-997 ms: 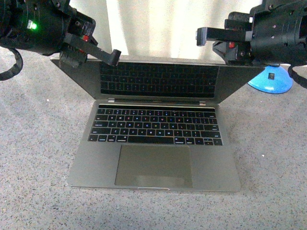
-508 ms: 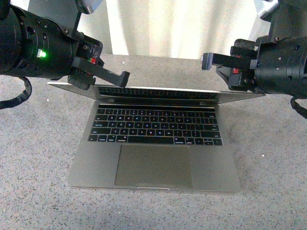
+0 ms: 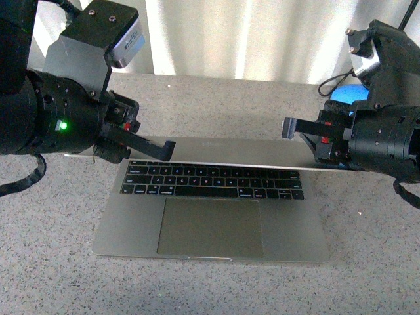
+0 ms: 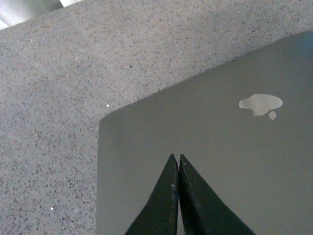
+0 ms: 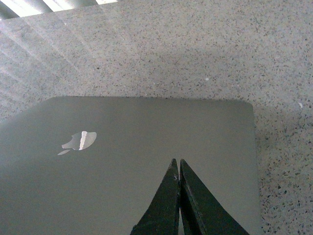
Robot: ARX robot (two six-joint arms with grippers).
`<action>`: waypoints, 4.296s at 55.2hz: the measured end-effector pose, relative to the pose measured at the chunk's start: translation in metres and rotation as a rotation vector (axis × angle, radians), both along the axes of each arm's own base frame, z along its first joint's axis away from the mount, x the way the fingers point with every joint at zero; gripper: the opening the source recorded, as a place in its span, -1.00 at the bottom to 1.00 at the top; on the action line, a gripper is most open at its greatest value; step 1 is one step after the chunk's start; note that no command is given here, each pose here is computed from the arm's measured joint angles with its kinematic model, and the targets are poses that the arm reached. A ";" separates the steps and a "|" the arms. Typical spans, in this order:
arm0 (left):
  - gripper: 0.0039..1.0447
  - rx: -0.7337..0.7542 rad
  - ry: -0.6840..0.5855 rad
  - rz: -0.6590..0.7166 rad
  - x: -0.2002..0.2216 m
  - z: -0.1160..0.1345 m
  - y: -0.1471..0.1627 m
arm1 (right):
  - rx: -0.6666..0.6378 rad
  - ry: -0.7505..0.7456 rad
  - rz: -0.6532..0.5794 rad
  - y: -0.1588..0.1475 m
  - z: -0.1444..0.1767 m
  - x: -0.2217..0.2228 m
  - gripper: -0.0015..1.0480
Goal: Close laptop
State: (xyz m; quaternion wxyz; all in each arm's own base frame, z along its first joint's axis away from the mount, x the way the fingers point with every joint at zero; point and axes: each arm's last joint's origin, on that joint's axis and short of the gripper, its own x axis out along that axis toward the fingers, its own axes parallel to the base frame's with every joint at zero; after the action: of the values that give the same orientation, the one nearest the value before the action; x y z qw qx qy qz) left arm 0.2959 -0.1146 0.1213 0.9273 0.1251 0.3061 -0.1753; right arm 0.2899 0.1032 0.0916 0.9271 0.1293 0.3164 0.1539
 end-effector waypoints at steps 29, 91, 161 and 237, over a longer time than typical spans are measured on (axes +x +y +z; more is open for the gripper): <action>-0.94 -0.012 0.029 0.023 -0.010 -0.013 0.006 | 0.042 0.052 -0.016 0.011 -0.019 -0.013 -0.98; -0.94 -0.079 0.144 0.058 -0.022 -0.062 -0.004 | 0.049 0.150 -0.074 0.001 -0.058 -0.020 -0.98; -0.94 -0.104 0.189 0.093 -0.029 -0.088 0.002 | 0.043 0.198 -0.068 0.004 -0.079 -0.029 -0.98; -0.94 -0.441 -0.127 0.460 -0.063 0.039 0.110 | -0.311 -0.058 -0.241 -0.053 0.041 -0.055 -0.98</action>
State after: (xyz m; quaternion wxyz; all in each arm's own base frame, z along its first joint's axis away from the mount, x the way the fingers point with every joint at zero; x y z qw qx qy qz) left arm 0.2332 -0.0047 0.1598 0.9647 -0.1404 0.2224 -0.0151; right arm 0.2350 0.0500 0.1329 0.9564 0.0171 0.2916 -0.0050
